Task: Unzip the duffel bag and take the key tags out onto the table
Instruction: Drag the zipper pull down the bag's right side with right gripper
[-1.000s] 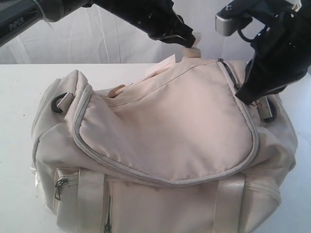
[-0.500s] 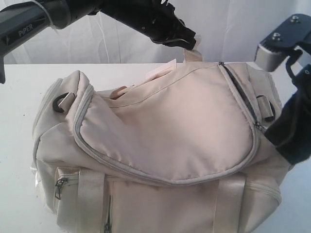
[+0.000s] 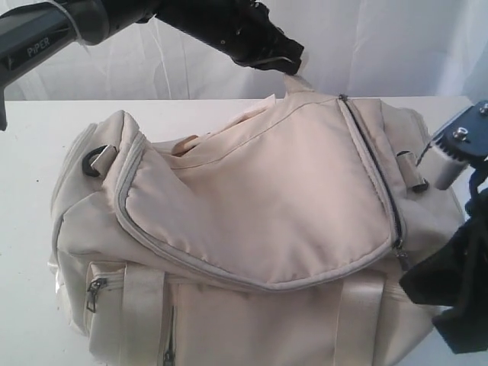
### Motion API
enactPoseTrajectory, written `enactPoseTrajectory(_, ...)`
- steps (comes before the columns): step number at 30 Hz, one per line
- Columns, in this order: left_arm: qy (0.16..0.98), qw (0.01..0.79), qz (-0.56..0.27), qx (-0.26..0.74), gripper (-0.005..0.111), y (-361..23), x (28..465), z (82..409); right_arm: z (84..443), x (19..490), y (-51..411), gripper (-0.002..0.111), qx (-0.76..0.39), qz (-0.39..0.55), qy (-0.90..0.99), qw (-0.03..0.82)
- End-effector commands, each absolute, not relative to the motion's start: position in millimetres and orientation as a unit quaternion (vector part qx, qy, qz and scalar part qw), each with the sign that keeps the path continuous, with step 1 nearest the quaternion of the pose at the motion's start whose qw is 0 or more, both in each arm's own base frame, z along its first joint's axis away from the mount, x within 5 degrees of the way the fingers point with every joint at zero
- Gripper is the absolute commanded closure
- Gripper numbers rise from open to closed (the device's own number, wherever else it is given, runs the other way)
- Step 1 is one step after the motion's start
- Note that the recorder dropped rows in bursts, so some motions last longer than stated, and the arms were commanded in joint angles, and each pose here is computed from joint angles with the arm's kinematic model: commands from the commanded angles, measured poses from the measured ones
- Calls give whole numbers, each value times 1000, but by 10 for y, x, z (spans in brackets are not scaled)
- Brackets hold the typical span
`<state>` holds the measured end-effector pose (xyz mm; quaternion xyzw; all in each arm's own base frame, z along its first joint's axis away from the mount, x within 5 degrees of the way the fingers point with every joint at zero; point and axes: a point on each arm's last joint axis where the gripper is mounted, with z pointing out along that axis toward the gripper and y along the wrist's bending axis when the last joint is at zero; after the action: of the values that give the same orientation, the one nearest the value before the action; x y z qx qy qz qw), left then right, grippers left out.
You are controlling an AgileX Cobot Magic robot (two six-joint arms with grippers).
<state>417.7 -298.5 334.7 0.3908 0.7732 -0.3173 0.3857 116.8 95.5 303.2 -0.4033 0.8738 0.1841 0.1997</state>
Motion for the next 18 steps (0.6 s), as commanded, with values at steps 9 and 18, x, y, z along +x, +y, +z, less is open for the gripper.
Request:
enactPoseTrajectory(9,770,391,-306,400,98,-2835,4198,3461,2766,1086,1013,108,-397,238,867,186)
enactPoseTrajectory(18,741,309,-307,510,47,-2665,3717,3834,2782,1123,1027,108,-389,238,865,208)
